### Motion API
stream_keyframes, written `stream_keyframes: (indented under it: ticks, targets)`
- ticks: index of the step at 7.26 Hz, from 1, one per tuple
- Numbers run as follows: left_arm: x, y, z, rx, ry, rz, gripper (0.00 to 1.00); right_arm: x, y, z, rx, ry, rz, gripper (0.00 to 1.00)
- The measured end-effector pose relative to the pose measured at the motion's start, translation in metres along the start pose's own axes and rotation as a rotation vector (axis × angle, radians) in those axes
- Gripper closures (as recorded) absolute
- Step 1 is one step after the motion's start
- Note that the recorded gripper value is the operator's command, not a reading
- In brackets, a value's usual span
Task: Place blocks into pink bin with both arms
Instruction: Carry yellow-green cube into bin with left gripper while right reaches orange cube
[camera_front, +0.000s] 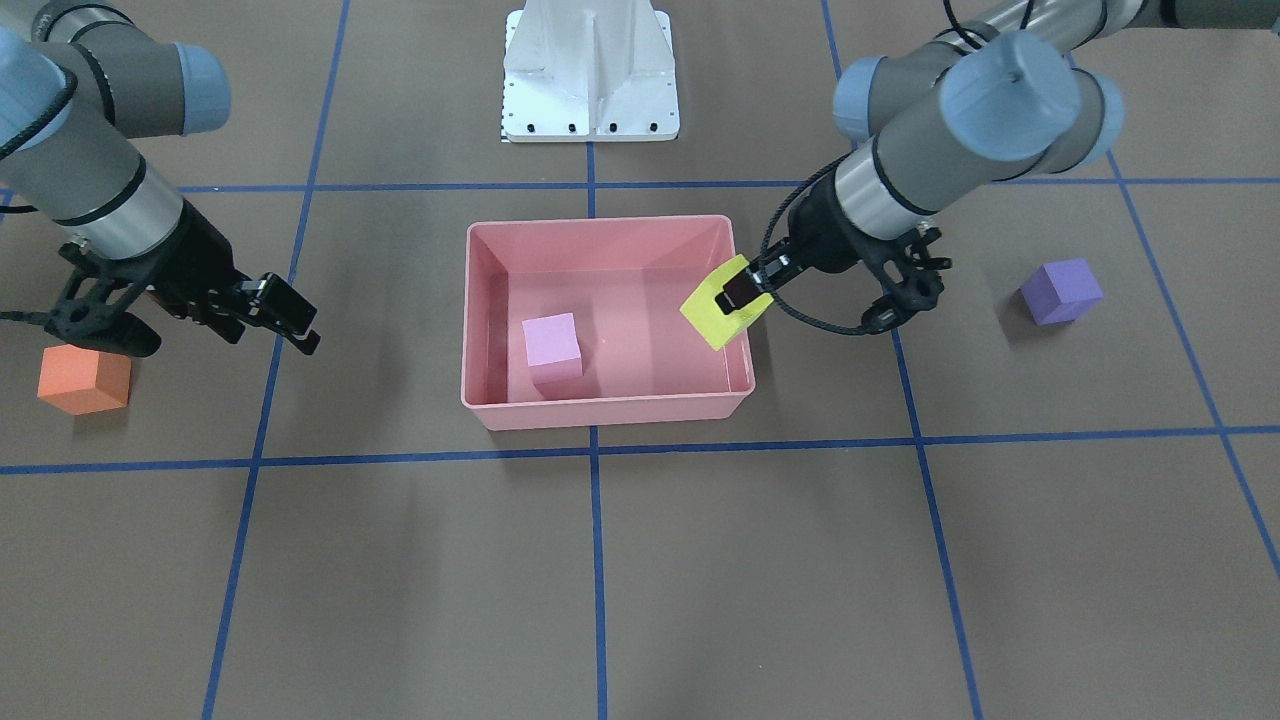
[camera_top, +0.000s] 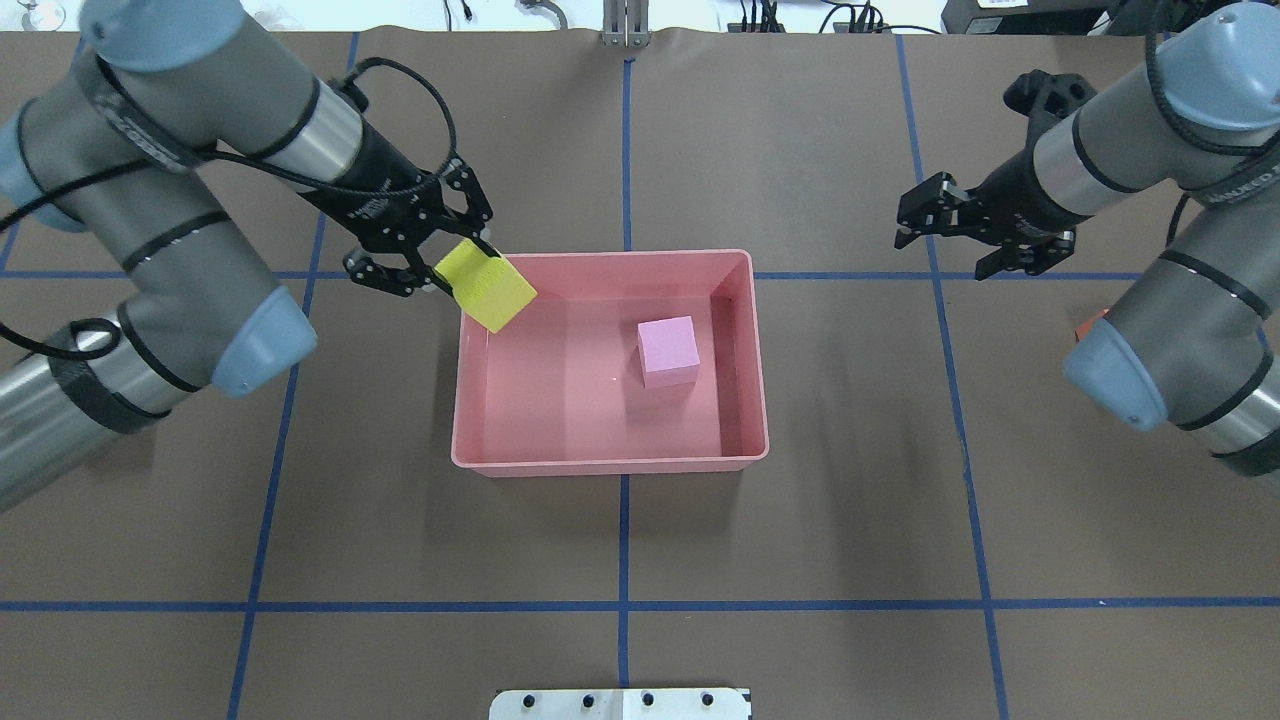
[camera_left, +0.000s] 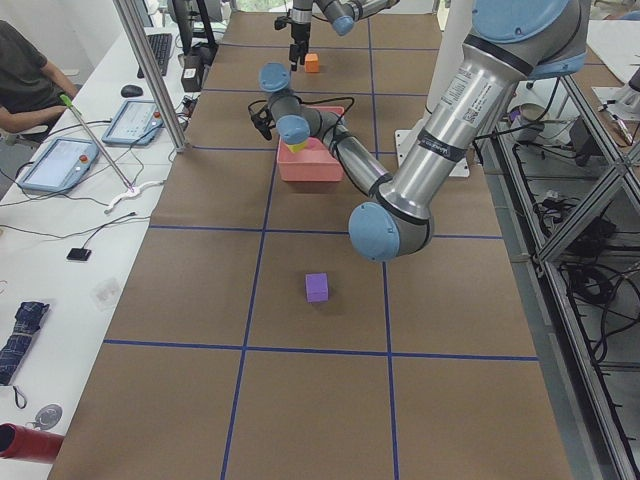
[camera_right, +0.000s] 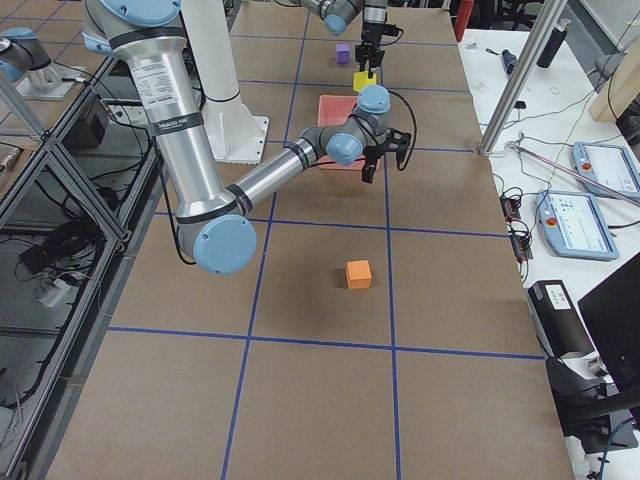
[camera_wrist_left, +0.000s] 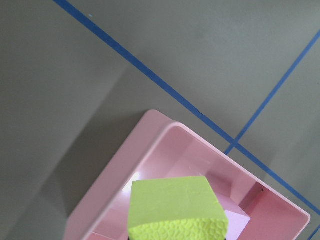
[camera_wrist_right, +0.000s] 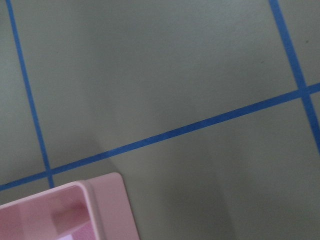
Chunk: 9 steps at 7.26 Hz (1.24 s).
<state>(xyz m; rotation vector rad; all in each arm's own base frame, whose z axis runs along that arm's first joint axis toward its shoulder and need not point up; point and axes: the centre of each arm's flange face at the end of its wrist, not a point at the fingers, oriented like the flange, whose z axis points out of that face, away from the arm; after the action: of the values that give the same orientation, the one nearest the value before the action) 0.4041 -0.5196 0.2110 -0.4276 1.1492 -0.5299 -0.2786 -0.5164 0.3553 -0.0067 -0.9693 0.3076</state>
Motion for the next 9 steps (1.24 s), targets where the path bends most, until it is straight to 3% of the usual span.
stream_keyframes:
  ticks: [3,5,9]
  targets:
    - [0.001,0.038,0.072,0.036,-0.066,0.017,0.81,0.098,-0.023,-0.007,0.018,0.093,-0.108,0.01]
    - [-0.003,0.046,0.090,0.053,-0.081,0.024,0.44,0.146,-0.021,-0.001,-0.003,0.147,-0.164,0.01]
    - [-0.006,0.048,0.097,0.059,-0.089,0.026,0.33,0.189,-0.021,0.021,-0.053,0.209,-0.295,0.01]
